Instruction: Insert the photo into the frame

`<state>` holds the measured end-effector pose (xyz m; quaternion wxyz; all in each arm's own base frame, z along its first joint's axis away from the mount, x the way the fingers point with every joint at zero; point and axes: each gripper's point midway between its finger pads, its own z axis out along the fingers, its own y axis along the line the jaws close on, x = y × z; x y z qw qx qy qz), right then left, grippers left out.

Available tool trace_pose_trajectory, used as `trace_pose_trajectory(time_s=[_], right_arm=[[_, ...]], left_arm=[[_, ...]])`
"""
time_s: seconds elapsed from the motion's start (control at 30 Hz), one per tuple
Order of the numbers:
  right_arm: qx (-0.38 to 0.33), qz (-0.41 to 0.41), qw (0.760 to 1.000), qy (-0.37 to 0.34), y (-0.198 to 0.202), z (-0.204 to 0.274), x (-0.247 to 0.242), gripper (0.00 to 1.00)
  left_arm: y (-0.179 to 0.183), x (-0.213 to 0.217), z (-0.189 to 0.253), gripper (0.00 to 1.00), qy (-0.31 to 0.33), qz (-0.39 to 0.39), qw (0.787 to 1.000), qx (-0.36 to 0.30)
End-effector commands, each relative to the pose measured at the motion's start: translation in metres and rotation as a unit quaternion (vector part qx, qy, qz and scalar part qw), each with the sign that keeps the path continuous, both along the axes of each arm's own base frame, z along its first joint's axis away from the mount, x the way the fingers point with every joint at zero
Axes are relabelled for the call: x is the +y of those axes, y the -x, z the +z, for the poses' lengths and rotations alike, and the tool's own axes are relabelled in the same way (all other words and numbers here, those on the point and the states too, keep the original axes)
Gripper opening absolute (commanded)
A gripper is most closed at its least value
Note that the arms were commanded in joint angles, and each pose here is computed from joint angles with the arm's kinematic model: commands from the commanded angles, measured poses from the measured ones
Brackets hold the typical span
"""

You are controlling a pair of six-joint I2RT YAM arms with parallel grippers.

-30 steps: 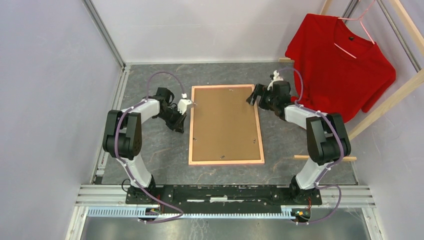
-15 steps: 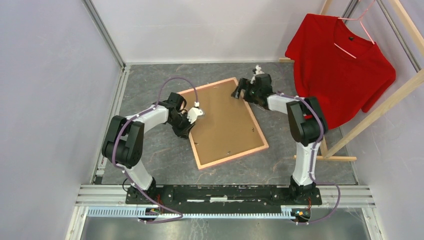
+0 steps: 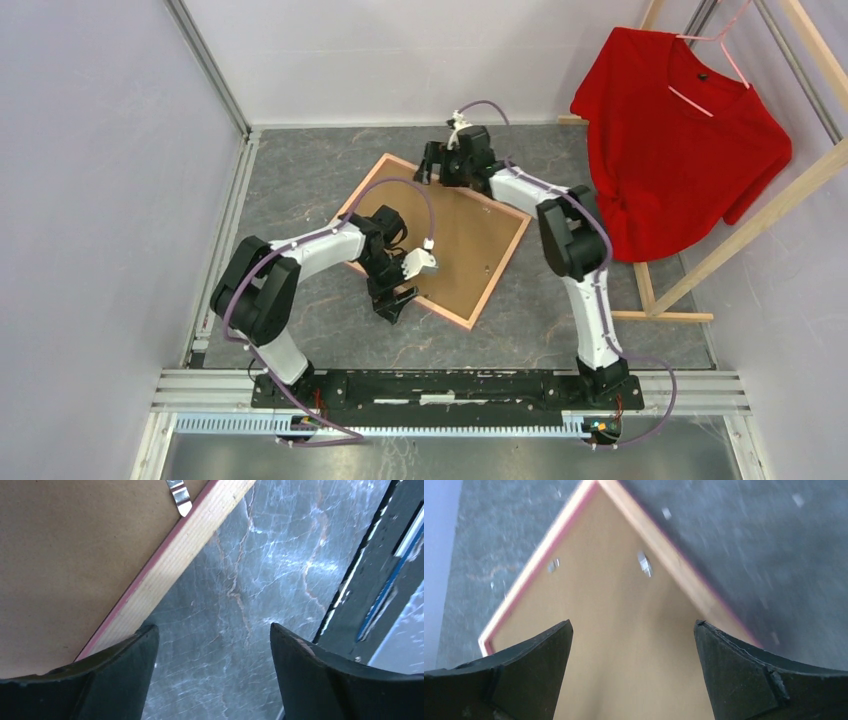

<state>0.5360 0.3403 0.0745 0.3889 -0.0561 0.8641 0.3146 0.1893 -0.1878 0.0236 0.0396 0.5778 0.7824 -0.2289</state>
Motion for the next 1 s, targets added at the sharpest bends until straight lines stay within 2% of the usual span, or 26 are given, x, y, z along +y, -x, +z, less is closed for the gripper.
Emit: trace_pose_trajectory(time_s=[0.0, 0.1, 0.2, 0.33, 0.4, 0.5, 0.6, 0.67, 0.7, 0.8, 0.97], right_arm=[[-0.033, -0.062, 0.997, 0.002, 0.01, 0.073, -0.074, 0.98], [-0.033, -0.096, 0.994, 0.038, 0.031, 0.074, -0.117, 0.98], [-0.015, -0.116, 0.991, 0.062, 0.07, 0.068, -0.146, 0.98], [0.005, -0.132, 0.989, 0.069, 0.129, 0.059, -0.172, 0.98], [0.011, -0.131, 0.989, 0.065, 0.153, 0.058, -0.18, 0.98], [0.028, -0.119, 0.991, 0.047, 0.192, 0.048, -0.184, 0.98], [0.045, -0.104, 0.993, 0.026, 0.224, 0.035, -0.185, 0.98], [0.054, -0.089, 0.995, 0.002, 0.241, 0.028, -0.181, 0.98], [0.057, -0.081, 0.995, -0.012, 0.248, 0.025, -0.178, 0.98], [0.066, -0.065, 0.995, -0.041, 0.26, 0.015, -0.171, 0.98], [0.094, -0.057, 0.992, -0.054, 0.258, -0.002, -0.164, 0.98]], left_arm=[[-0.016, 0.017, 0.001, 0.93, -0.005, -0.047, 0.998, -0.042], [-0.02, 0.029, 0.016, 0.93, 0.0, -0.044, 0.998, -0.035], [-0.049, 0.043, 0.044, 0.92, 0.018, -0.01, 0.998, -0.053], [-0.135, 0.083, 0.08, 0.87, 0.029, 0.118, 0.987, -0.107], [-0.19, 0.114, 0.092, 0.83, 0.027, 0.213, 0.967, -0.137], [-0.26, 0.174, 0.094, 0.75, 0.007, 0.357, 0.92, -0.163], [-0.3, 0.217, 0.081, 0.67, -0.001, 0.44, 0.881, -0.175], [-0.306, 0.228, 0.063, 0.62, -0.007, 0.461, 0.872, -0.165], [-0.304, 0.226, 0.053, 0.61, -0.005, 0.461, 0.874, -0.153], [-0.284, 0.21, 0.025, 0.57, -0.001, 0.449, 0.886, -0.115], [-0.252, 0.189, -0.001, 0.54, -0.002, 0.416, 0.905, -0.083]])
